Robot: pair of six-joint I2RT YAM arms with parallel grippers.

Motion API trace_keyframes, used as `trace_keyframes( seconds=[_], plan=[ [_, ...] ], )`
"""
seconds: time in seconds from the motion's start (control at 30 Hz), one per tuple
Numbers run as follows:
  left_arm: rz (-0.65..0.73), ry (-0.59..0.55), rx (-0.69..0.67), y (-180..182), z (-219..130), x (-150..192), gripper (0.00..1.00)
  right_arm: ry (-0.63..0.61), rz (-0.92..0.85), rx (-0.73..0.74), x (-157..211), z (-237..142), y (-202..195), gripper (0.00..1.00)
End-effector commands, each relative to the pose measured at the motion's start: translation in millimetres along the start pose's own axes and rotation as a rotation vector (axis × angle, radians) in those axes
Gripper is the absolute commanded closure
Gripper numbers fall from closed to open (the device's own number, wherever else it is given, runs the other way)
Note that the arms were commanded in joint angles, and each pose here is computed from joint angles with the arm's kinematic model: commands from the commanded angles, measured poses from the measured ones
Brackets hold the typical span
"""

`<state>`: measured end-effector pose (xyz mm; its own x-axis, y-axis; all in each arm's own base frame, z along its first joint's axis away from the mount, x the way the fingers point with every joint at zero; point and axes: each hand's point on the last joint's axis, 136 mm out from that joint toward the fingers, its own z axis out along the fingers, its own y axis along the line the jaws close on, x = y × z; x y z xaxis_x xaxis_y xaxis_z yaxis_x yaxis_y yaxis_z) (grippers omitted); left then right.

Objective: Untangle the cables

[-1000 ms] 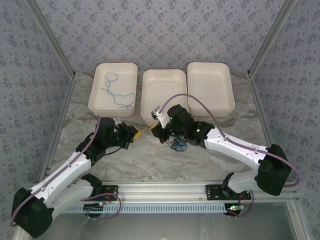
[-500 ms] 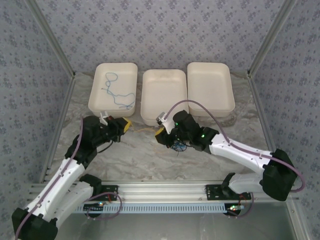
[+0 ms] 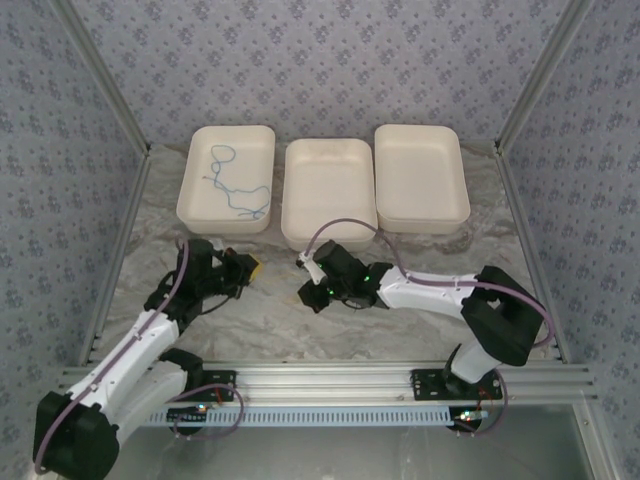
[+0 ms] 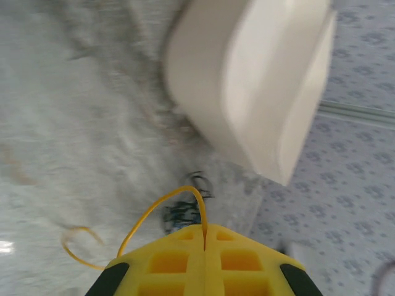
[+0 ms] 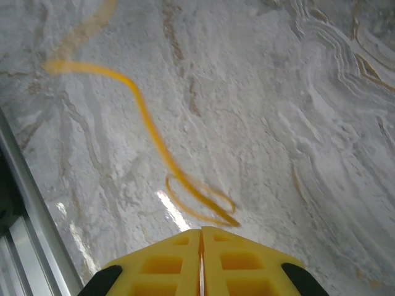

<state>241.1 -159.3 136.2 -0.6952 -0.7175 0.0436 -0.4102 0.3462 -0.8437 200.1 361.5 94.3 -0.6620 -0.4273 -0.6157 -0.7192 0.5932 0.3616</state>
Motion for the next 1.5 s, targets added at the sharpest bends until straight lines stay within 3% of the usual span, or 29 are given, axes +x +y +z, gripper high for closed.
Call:
trace_keyframes(
  seconds=[0.0,0.13,0.3,0.53,1.03,1.47],
  plan=[
    [0.008,-0.007,0.093,-22,-5,-1,1.0,-0.086,0.004,0.017,-20,-8,4,0.9],
    [0.002,-0.027,0.056,-17,-9,-4,1.0,-0.113,0.027,0.065,-20,-9,-5,0.88],
    [-0.067,-0.168,-0.126,43,-16,-32,1.0,-0.12,0.017,0.104,-13,-5,-4,0.76],
    [-0.194,-0.254,-0.135,82,-17,-57,1.0,-0.043,-0.048,0.161,10,18,-7,0.61],
    [-0.21,-0.26,-0.167,91,-18,-60,1.0,0.127,-0.288,0.28,-12,78,1,0.55],
    [-0.201,-0.261,-0.167,90,-20,-60,1.0,0.249,-0.337,0.335,4,102,-3,0.64]
  ],
)
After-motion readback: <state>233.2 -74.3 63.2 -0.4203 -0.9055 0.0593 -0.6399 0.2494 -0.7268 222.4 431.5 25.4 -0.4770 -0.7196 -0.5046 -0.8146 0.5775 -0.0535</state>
